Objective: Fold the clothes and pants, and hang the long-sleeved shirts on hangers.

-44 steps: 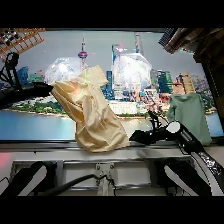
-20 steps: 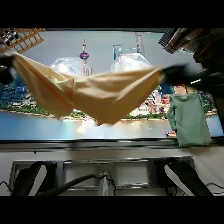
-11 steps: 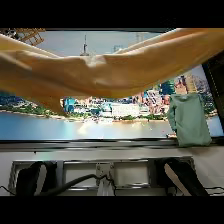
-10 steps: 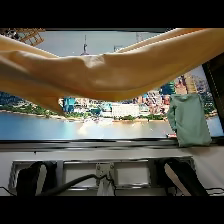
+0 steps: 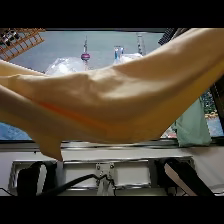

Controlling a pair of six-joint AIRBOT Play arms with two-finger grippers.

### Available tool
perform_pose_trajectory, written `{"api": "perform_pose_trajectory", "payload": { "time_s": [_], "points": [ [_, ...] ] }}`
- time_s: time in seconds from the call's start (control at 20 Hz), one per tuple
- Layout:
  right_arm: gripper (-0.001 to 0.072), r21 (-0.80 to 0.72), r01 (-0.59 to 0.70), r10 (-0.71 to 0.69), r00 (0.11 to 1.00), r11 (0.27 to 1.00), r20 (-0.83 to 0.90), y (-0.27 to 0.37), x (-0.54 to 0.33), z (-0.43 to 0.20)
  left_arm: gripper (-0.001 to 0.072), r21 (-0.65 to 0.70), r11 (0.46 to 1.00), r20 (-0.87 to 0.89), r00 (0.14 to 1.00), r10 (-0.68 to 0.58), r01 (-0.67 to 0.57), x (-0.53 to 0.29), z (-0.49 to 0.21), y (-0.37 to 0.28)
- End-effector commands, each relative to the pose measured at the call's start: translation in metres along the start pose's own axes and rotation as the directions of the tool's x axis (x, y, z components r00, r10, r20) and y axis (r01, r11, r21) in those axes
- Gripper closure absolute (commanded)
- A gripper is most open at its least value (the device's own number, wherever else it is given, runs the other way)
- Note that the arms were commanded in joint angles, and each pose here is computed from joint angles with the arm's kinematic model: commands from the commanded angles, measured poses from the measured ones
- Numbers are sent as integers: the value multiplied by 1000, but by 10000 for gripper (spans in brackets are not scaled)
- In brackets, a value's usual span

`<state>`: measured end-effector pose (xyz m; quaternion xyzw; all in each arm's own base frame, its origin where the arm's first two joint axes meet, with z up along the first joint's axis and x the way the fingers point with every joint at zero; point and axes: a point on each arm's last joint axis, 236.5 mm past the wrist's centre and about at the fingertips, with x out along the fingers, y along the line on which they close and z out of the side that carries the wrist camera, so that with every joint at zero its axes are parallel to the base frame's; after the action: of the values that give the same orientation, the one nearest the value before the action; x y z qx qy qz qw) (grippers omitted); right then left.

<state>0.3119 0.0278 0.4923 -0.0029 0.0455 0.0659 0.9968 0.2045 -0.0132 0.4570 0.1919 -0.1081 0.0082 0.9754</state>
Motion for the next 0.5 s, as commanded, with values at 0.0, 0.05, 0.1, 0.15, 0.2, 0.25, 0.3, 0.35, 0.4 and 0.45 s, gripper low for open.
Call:
{"api": "perform_pose_trajectory", "payload": {
  "time_s": [0.0,0.05,0.1,0.15,0.2,0.25,0.3,0.35,0.4,0.45],
  "points": [
    [683,68,-47,59,980,997,-190,0,80,-57,702,-49,996,-195,977,-89,81,24,-81,-24],
    [683,80,-50,69,963,996,-260,-2,108,-82,702,-79,990,-273,953,-131,113,32,-115,-35],
    [683,94,-54,83,942,994,-327,-2,137,-110,702,-116,983,-351,920,-173,140,39,-153,-47],
    [682,105,-63,99,917,993,-386,1,162,-137,701,-156,975,-420,882,-212,160,43,-191,-60],
    [683,107,-77,118,885,991,-450,6,189,-169,702,-194,965,-483,839,-251,177,44,-228,-74],
    [682,114,-87,133,855,990,-501,11,212,-199,701,-234,954,-544,788,-290,190,42,-265,-88],
    [682,123,-90,143,826,988,-546,15,238,-232,701,-275,942,-600,731,-324,192,39,-304,-102],
    [682,127,-88,145,809,988,-570,18,263,-260,701,-305,937,-636,697,-331,167,40,-340,-111],
    [682,135,-81,145,802,988,-580,20,289,-289,701,-315,942,-651,695,-305,119,47,-370,-111],
    [682,142,-73,143,798,987,-586,19,311,-313,701,-316,948,-651,718,-246,39,59,-398,-105]
  ]
}}
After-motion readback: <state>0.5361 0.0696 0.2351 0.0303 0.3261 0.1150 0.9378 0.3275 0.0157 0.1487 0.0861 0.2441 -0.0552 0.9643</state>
